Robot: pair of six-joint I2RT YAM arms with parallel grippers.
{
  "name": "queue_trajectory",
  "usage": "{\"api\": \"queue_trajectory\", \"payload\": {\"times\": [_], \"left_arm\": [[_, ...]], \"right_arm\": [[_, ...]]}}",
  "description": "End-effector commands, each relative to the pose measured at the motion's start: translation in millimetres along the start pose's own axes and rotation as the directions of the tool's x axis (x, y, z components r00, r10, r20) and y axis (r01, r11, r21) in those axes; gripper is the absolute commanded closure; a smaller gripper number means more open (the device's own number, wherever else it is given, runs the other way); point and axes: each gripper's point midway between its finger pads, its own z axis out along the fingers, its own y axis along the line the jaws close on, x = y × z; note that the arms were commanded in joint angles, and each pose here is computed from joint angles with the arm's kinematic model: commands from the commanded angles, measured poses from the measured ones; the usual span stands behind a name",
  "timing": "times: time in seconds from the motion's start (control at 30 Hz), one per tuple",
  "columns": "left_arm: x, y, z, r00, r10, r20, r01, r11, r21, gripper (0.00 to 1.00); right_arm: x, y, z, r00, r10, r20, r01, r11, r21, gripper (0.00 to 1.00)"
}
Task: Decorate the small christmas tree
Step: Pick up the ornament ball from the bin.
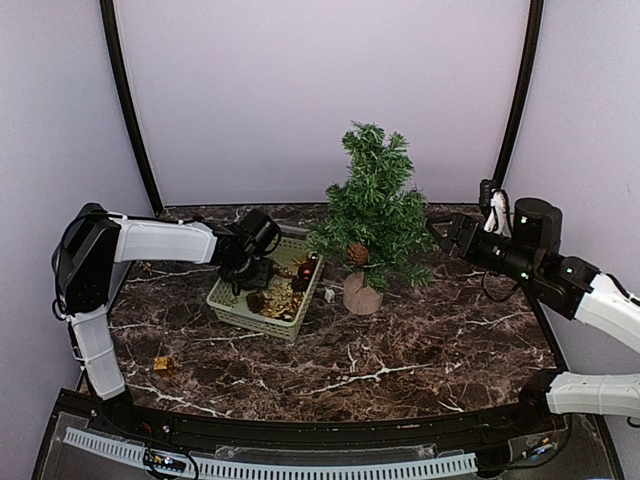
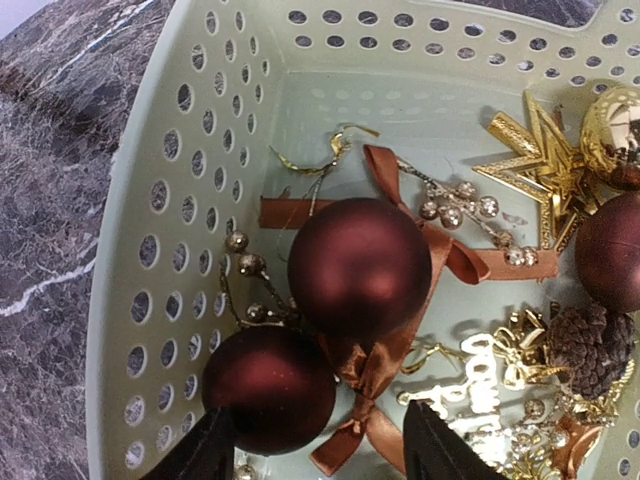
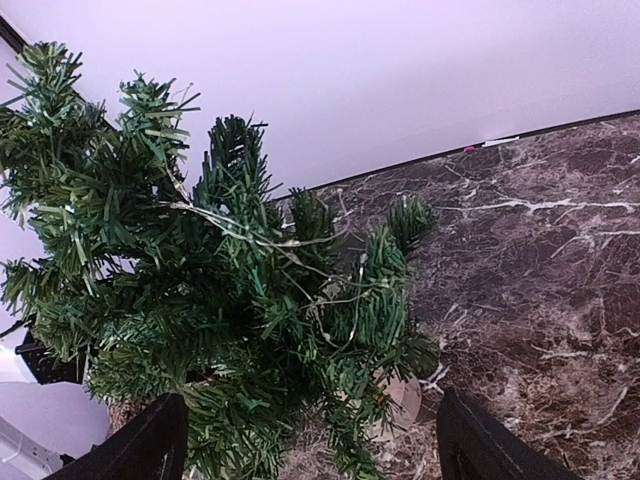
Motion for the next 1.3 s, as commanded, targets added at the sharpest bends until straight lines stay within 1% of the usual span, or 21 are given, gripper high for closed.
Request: {"api": "queue_trajectory", "payload": {"times": [0.0, 0.3, 0.5, 0.57, 0.6, 0.73, 0.83, 0.93, 1.1, 1.2, 1.27], "left_arm": [[9, 16, 10, 0.998, 0.041, -0.038, -0.045, 0.994, -0.1, 0.4], [14, -4, 28, 0.996, 0.067, -0.053, -0.069, 0.997, -0.025, 0.41], [9, -3, 32, 0.996, 0.081, -0.036, -0.083, 0.996, -0.043, 0.4], [5, -1, 32, 0.996, 0.084, -0.024, -0.085, 0.995, -0.056, 0.38], [3, 1, 33, 0.996, 0.083, -0.018, -0.084, 0.994, -0.069, 0.34], [-6, 3, 33, 0.998, 0.068, 0.007, -0.067, 0.995, -0.067, 0.28], [-15, -1, 32, 0.997, 0.065, 0.033, -0.063, 0.997, -0.051, 0.26], [-23, -2, 31, 0.996, 0.064, 0.059, -0.061, 0.997, -0.05, 0.26], [-37, -3, 28, 0.992, 0.054, 0.111, -0.048, 0.997, -0.054, 0.31], [-40, -3, 30, 0.992, 0.047, 0.117, -0.041, 0.998, -0.053, 0.32], [-39, 1, 33, 0.994, 0.041, 0.103, -0.034, 0.997, -0.063, 0.32]], "right_arm": [[-3, 9, 4, 1.0, 0.02, 0.009, -0.019, 0.997, -0.069, 0.14], [-2, 8, 13, 0.999, 0.042, 0.0, -0.042, 0.995, -0.094, 0.14], [0, 7, 16, 0.999, 0.05, -0.013, -0.051, 0.994, -0.099, 0.14], [0, 8, 18, 0.999, 0.051, -0.018, -0.053, 0.993, -0.104, 0.15], [1, 8, 18, 0.998, 0.052, -0.023, -0.054, 0.993, -0.109, 0.14], [2, 10, 20, 0.998, 0.058, -0.029, -0.061, 0.99, -0.126, 0.15], [4, 11, 22, 0.997, 0.061, -0.036, -0.065, 0.989, -0.133, 0.15], [5, 11, 23, 0.997, 0.065, -0.04, -0.07, 0.988, -0.135, 0.15], [6, 10, 25, 0.997, 0.068, -0.045, -0.074, 0.988, -0.135, 0.15], [6, 10, 26, 0.996, 0.069, -0.048, -0.075, 0.988, -0.136, 0.15], [7, 10, 27, 0.996, 0.07, -0.051, -0.077, 0.987, -0.138, 0.15]]}}
